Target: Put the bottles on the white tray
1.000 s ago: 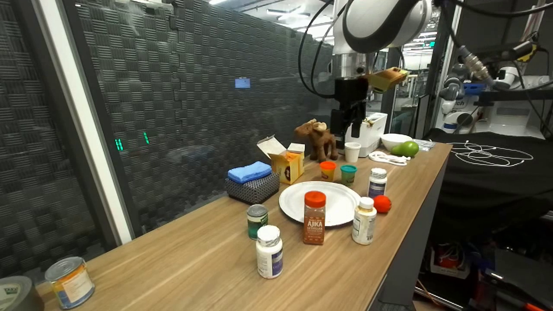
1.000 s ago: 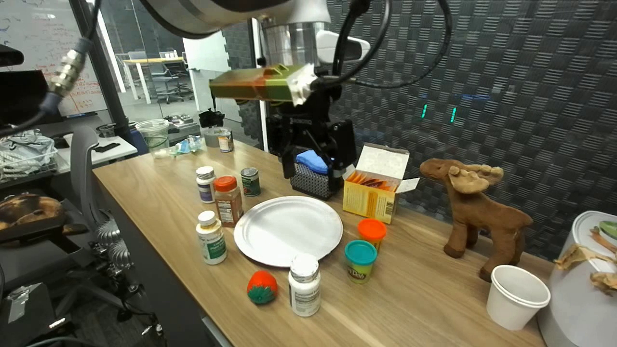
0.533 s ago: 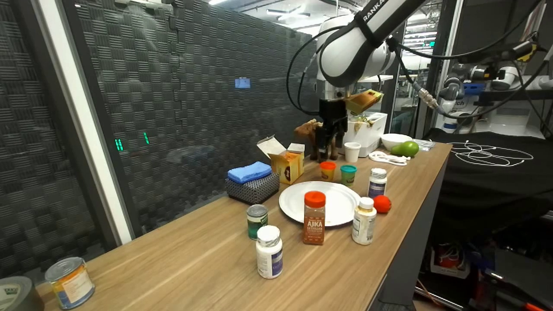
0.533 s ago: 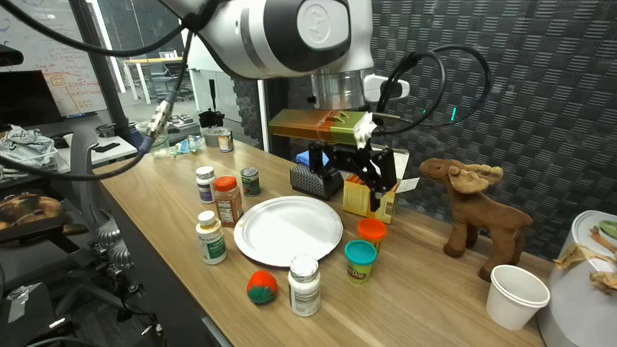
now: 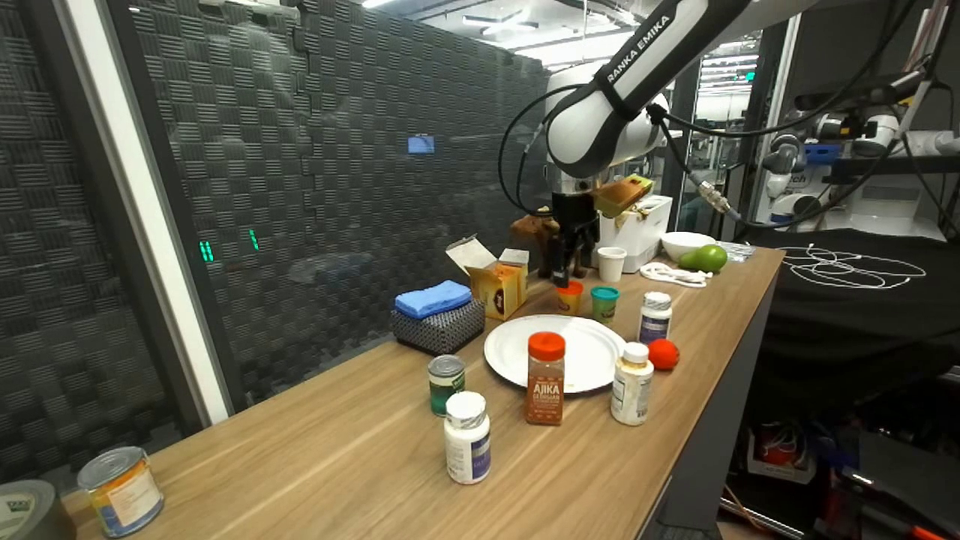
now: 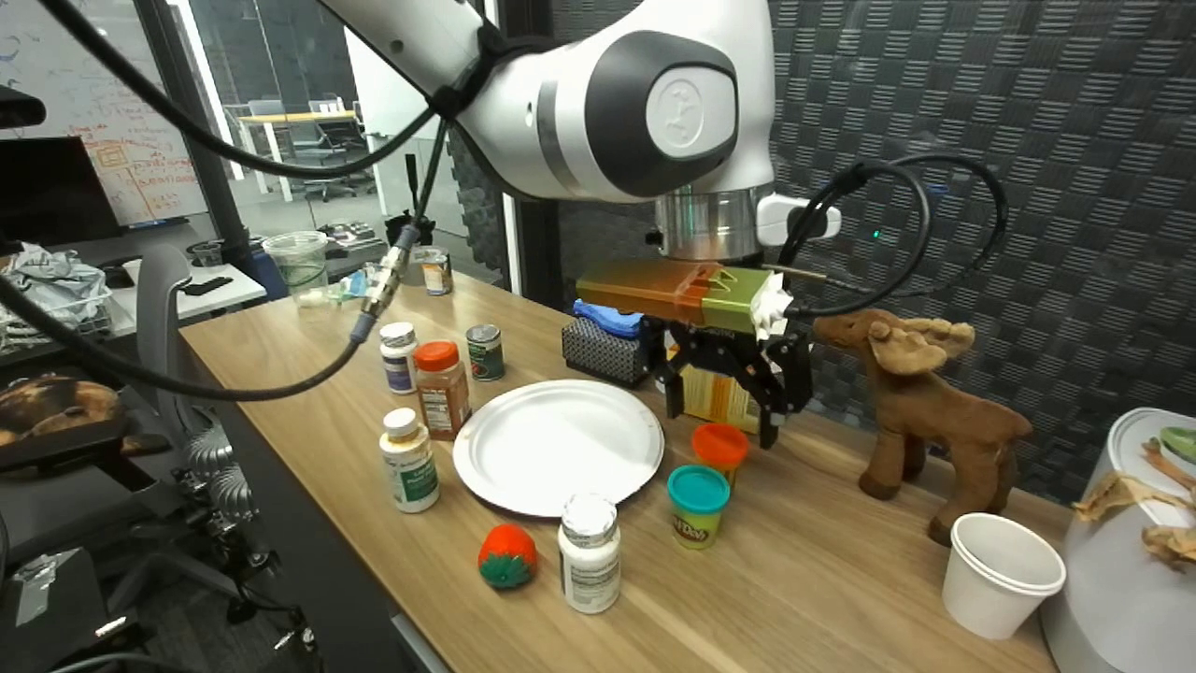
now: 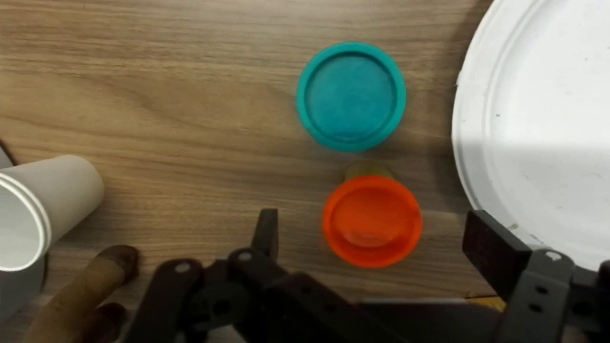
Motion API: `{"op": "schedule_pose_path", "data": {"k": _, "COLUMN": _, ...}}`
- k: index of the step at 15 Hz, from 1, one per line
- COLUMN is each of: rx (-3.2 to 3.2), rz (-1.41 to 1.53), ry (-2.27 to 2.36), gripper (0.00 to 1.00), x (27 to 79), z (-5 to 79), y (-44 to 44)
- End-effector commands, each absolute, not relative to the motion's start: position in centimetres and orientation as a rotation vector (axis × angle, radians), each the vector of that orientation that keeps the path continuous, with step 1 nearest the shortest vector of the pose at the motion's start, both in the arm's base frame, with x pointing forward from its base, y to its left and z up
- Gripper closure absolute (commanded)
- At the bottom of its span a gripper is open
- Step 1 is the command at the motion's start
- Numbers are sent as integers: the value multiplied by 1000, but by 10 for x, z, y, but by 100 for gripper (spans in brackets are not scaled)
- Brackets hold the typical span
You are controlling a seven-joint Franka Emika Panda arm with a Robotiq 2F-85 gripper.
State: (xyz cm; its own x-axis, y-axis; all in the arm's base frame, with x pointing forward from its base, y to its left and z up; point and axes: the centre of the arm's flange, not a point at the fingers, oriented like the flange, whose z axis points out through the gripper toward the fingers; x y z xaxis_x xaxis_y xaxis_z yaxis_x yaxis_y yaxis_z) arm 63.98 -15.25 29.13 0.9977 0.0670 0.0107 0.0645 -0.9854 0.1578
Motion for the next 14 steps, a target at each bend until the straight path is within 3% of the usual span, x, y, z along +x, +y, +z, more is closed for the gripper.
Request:
{"op": "schedule_pose_path", "data": {"k": 1, "rx": 2984, "rz": -3, "ry": 153, "gripper": 0, "x": 657, "z": 282, "y": -158}}
{"op": "schedule_pose_path", "data": {"k": 6, "rx": 2970, "rz": -10, "ry": 150, "gripper": 0, "x": 657, "z": 276, "y": -163}}
{"op": "schedule_pose_path", "data": {"k": 7, "rx": 2970, "rz": -2, "ry": 133, "gripper": 8, "x": 657, "z": 277, "y": -165}}
{"op": "schedule_pose_path", "data": {"k": 8, "rx": 2971, "rz": 2, "ry": 127, "gripper": 25, "x": 657, "z": 277, "y": -167}}
{"op": "schedule_pose_path", "data": {"k": 14, "rx": 2971, "rz": 32, "ry": 118, "gripper": 71, "x": 659, "z": 279, "y": -167}}
